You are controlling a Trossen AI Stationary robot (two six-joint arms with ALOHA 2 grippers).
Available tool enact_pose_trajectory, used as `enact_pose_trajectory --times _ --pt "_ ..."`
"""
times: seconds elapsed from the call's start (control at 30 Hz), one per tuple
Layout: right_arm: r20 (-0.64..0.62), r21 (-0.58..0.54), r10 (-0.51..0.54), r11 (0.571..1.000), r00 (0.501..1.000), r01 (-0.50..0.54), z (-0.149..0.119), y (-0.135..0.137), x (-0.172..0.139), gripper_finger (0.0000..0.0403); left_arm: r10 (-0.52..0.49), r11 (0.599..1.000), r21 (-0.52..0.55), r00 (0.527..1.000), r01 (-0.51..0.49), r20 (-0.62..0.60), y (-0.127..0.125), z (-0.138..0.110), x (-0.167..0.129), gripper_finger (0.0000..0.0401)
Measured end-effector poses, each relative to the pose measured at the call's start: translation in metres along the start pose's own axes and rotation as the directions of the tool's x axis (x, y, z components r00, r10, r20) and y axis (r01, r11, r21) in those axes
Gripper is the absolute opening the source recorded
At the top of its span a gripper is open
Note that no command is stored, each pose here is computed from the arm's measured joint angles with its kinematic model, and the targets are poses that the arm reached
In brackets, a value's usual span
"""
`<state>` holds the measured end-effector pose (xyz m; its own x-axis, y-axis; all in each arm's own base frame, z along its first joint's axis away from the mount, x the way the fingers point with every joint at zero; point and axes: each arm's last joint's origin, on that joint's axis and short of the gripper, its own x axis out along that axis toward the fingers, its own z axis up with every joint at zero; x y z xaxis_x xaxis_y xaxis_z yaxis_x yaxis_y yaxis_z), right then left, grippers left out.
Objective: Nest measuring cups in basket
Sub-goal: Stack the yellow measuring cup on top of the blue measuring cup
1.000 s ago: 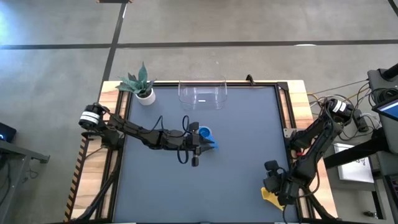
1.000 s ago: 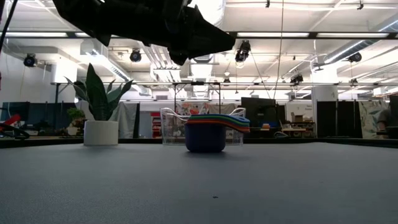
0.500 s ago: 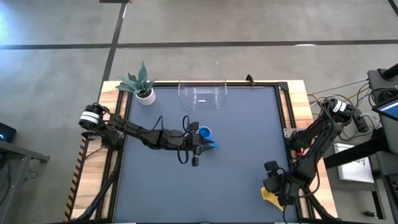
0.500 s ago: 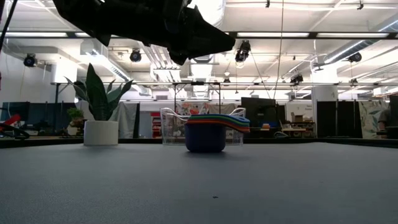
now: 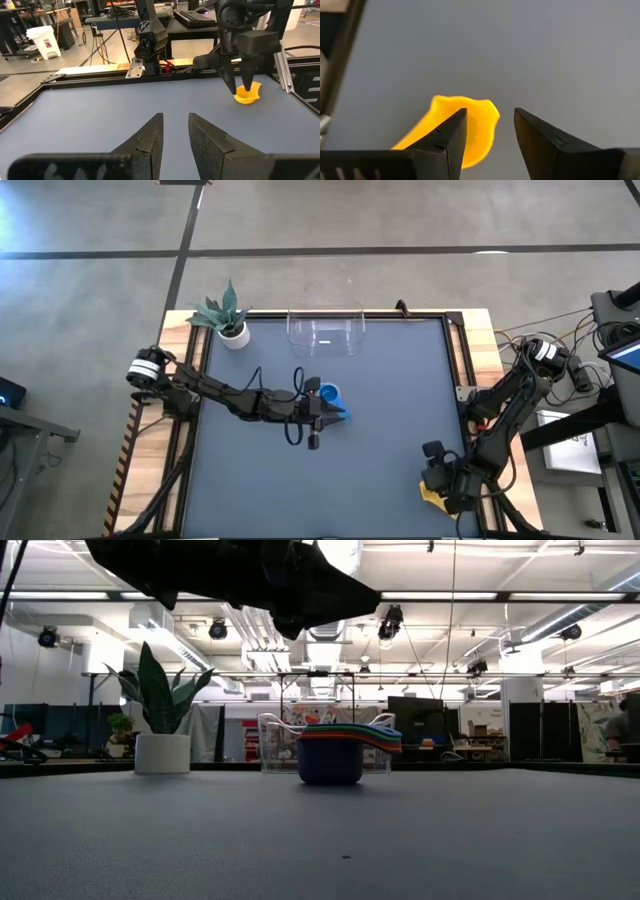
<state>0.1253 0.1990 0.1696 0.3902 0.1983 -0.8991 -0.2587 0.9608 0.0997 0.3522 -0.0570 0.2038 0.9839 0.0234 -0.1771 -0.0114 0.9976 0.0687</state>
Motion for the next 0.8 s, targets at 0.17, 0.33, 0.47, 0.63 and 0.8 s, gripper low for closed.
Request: enact_pose_trajectory --times 0.17,0.33,0.47,0.63,0.8 --pt "0.039 0.031 0.042 0.999 0.998 -0.043 0.004 0.004 0.0 0.0153 0.001 1.0 0.008 1.0 -0.001 0.002 0.0 0.001 0.0 0.0075" --pt "0.043 0.122 0.075 0.989 0.996 -0.08 0.006 0.006 -0.001 0.0148 0.001 1.0 0.009 1.0 -0.001 0.001 0.0 0.001 0.0 0.0075" --pt "0.008 0.097 0.088 0.991 0.996 -0.088 0.004 0.006 -0.001 0.015 0.001 1.0 0.009 1.0 -0.001 0.001 0.0 0.001 0.0 0.0075" --pt "-0.046 0.157 0.031 0.987 0.998 -0.023 -0.002 0.0 0.0 0.0148 0.002 1.0 0.009 1.0 -0.002 0.001 0.0 0.001 0.0 0.0075" --pt "-0.05 0.194 -0.002 0.981 0.999 0.011 -0.006 -0.004 0.003 0.0146 0.002 1.0 0.009 1.0 -0.002 0.001 0.0 0.001 0.0 0.0075"
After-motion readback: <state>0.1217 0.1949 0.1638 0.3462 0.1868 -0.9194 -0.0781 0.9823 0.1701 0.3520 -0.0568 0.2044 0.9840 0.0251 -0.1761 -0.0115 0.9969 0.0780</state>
